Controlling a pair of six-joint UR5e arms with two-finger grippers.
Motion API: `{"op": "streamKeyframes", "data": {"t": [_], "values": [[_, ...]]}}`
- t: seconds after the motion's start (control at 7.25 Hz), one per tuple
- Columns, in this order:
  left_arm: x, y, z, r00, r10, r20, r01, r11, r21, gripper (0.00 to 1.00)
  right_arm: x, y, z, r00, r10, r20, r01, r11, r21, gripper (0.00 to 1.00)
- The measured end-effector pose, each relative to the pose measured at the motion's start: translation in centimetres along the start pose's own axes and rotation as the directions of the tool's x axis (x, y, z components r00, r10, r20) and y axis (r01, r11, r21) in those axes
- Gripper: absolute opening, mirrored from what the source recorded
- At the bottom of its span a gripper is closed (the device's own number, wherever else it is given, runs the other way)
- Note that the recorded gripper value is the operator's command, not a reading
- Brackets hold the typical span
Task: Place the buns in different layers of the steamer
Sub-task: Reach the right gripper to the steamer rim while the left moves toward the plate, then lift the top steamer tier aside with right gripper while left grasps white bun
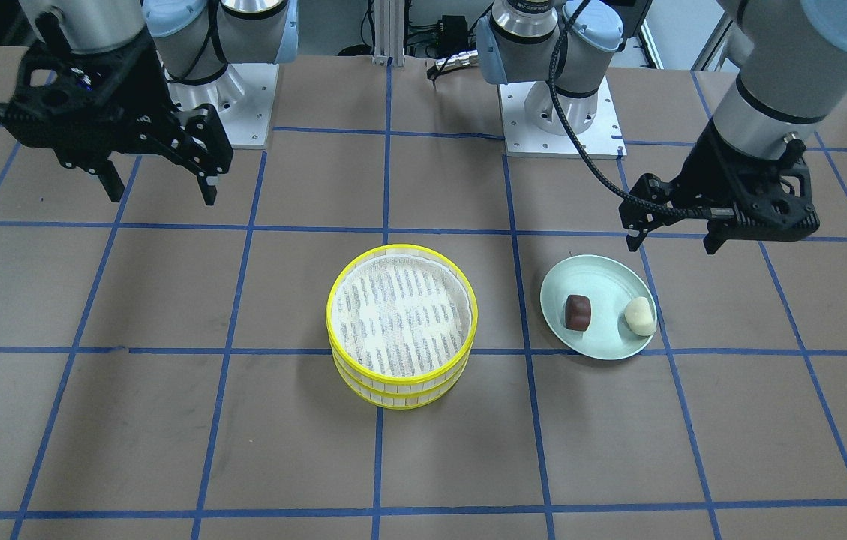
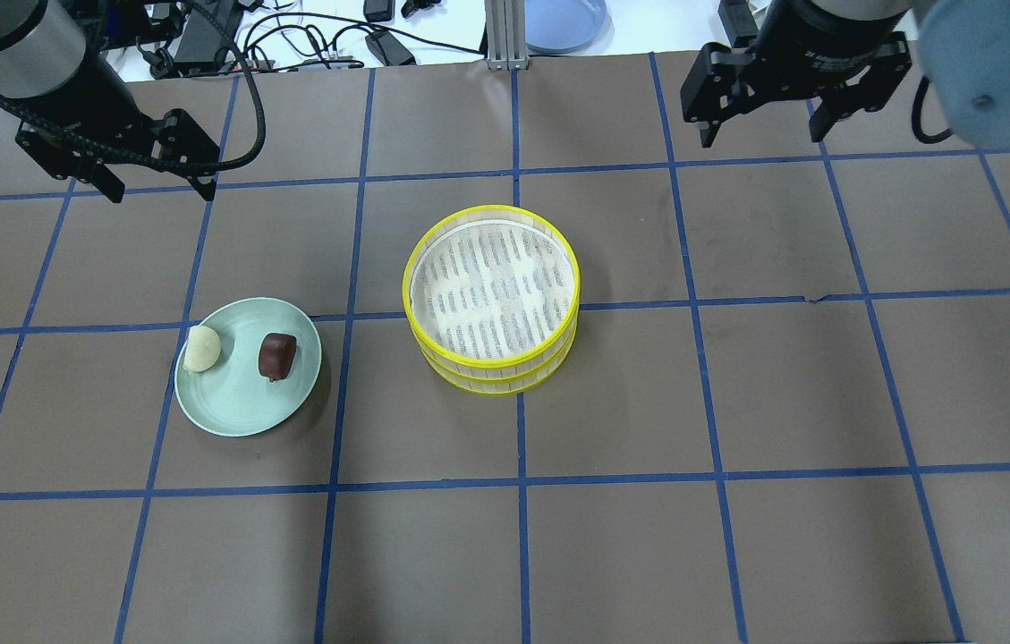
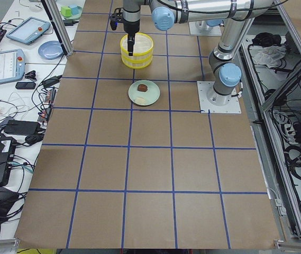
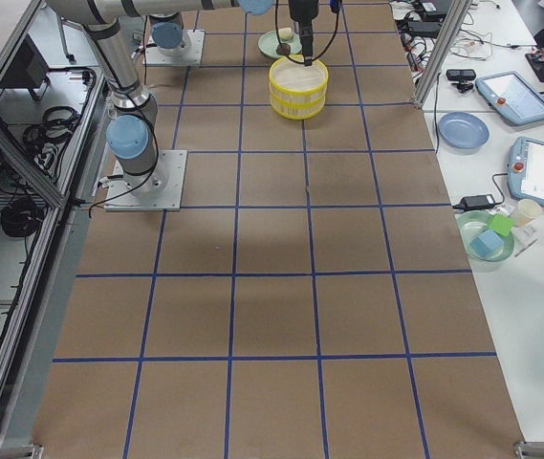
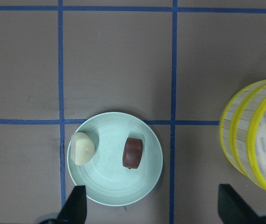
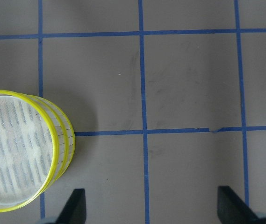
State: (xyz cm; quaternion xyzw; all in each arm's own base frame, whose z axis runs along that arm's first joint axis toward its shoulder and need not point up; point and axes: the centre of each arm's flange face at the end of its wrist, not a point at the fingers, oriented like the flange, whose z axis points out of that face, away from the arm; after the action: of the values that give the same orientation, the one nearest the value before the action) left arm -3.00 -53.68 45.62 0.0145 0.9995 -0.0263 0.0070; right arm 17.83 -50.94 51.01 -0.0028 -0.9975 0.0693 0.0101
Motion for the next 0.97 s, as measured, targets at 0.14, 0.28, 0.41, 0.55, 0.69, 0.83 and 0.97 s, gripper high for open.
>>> {"op": "streamKeyframes", "data": {"t": [0.14, 0.28, 0.41, 0.55, 0.69, 0.83, 0.97], "values": [[-1.9, -0.4, 2.7, 1.000, -0.005, 0.000, 0.005, 1.000, -0.009, 1.00, -3.5, -0.3, 3.2, 1.000, 0.009, -0.010, -0.009, 0.999, -0.040, 0.97], [-3.2, -0.9, 5.6, 1.000, -0.011, 0.000, 0.011, 1.000, -0.017, 0.99, -6.7, -0.3, 7.5, 0.999, 0.023, -0.038, -0.026, 0.997, -0.070, 0.92], [-4.0, -1.4, 8.3, 1.000, -0.016, 0.003, 0.016, 0.999, -0.032, 0.98, -9.2, 0.4, 11.7, 0.998, 0.027, -0.059, -0.032, 0.997, -0.077, 0.87], [-4.7, -2.0, 11.0, 1.000, -0.019, 0.011, 0.020, 0.998, -0.063, 0.98, -10.8, 1.1, 16.1, 0.997, 0.032, -0.069, -0.038, 0.996, -0.078, 0.67], [-5.4, -2.6, 13.6, 0.999, -0.022, 0.024, 0.024, 0.994, -0.104, 0.98, -11.8, 1.5, 19.7, 0.997, 0.034, -0.072, -0.040, 0.995, -0.087, 0.42], [-6.0, -2.9, 16.1, 0.999, -0.025, 0.030, 0.029, 0.989, -0.147, 0.98, -12.3, 1.8, 21.7, 0.997, 0.034, -0.076, -0.041, 0.994, -0.098, 0.12], [-6.3, -3.0, 18.8, 0.999, -0.025, 0.029, 0.030, 0.980, -0.196, 0.98, -12.5, 2.1, 22.7, 0.996, 0.032, -0.079, -0.041, 0.993, -0.108, 0.00]]}}
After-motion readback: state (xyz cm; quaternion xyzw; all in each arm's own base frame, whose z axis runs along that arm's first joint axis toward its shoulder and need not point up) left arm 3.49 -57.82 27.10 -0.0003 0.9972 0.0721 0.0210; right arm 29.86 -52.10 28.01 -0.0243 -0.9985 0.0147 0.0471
